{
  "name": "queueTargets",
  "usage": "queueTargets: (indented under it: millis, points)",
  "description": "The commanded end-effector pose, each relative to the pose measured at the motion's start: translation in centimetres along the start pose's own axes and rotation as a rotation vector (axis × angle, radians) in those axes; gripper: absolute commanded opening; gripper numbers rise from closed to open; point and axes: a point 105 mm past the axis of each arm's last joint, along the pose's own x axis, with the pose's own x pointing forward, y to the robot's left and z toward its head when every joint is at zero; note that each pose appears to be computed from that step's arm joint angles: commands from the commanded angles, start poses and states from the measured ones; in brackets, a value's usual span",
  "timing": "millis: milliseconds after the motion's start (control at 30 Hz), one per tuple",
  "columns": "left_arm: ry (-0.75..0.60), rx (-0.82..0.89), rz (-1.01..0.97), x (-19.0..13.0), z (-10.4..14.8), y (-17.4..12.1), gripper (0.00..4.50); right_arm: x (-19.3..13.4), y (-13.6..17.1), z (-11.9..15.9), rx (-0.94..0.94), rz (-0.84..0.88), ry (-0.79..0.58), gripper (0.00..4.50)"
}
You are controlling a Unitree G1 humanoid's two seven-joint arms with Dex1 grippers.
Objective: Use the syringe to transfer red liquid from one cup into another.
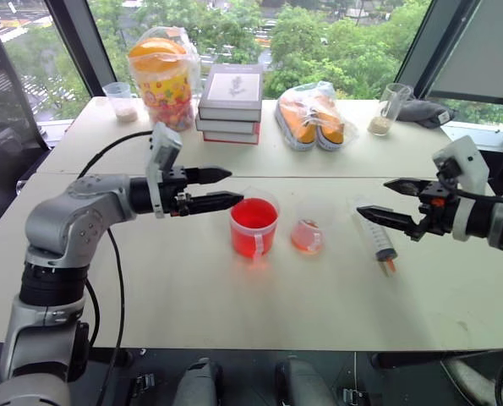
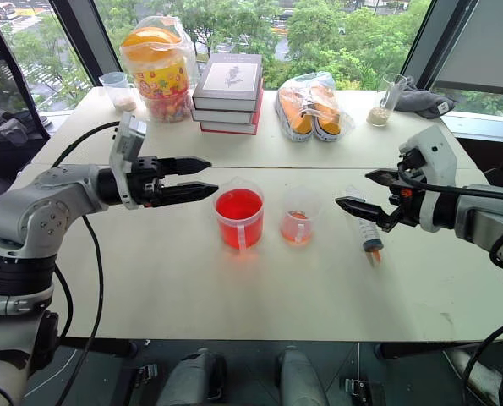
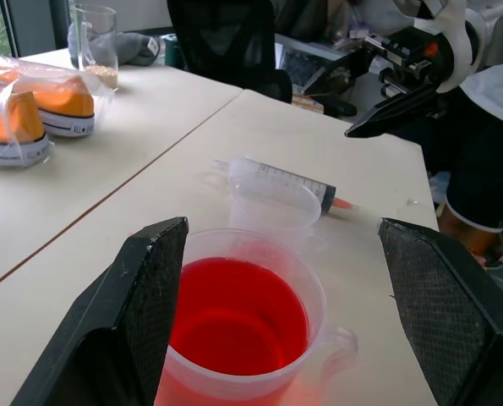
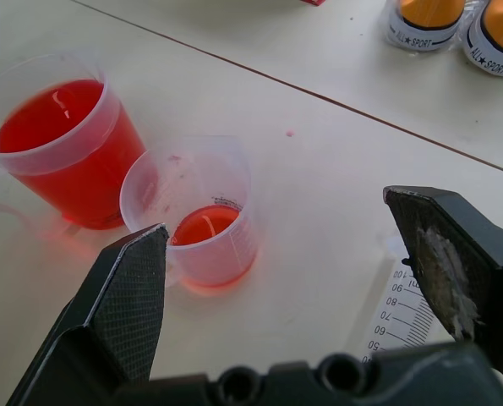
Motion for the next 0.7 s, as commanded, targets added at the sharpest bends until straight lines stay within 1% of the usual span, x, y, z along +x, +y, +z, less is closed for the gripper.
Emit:
queueTargets:
  millis: [33,100,233,367,467,567,700]
  points:
    - [-0.041,0.048,0.001,-0.2,1.3,0.0,3.70,-0.7,-0.7,1.2,-0.050,-0.046,-0.035,4.46]
    - [-0.046,0.063,0.016,0.0,1.4,0.2,3.70,-0.7,-0.8,1.2,-0.052,-0.049,-0.035,4.46]
    - [-0.098,0.044,-0.005,0.1,2.2,-0.1,3.70,-0.9,-1.0,1.2,-0.058,-0.060,-0.029,4.46]
    - [-0.107,0.041,-0.005,0.3,2.2,0.0,3.70,-0.9,-1.5,1.3,-0.057,-0.080,-0.032,4.46]
    - [-0.104,0.044,-0.007,0.5,1.8,-0.1,3.70,-0.9,-1.8,1.0,-0.038,-0.089,0.004,4.46]
    - [-0.106,0.044,-0.007,0.5,1.8,-0.1,3.70,-0.6,-2.3,1.6,-0.018,-0.101,-0.013,4.46]
    - [-0.135,0.038,-0.018,0.8,1.9,-0.2,3.70,0.1,-3.8,1.3,0.054,-0.152,0.051,4.46]
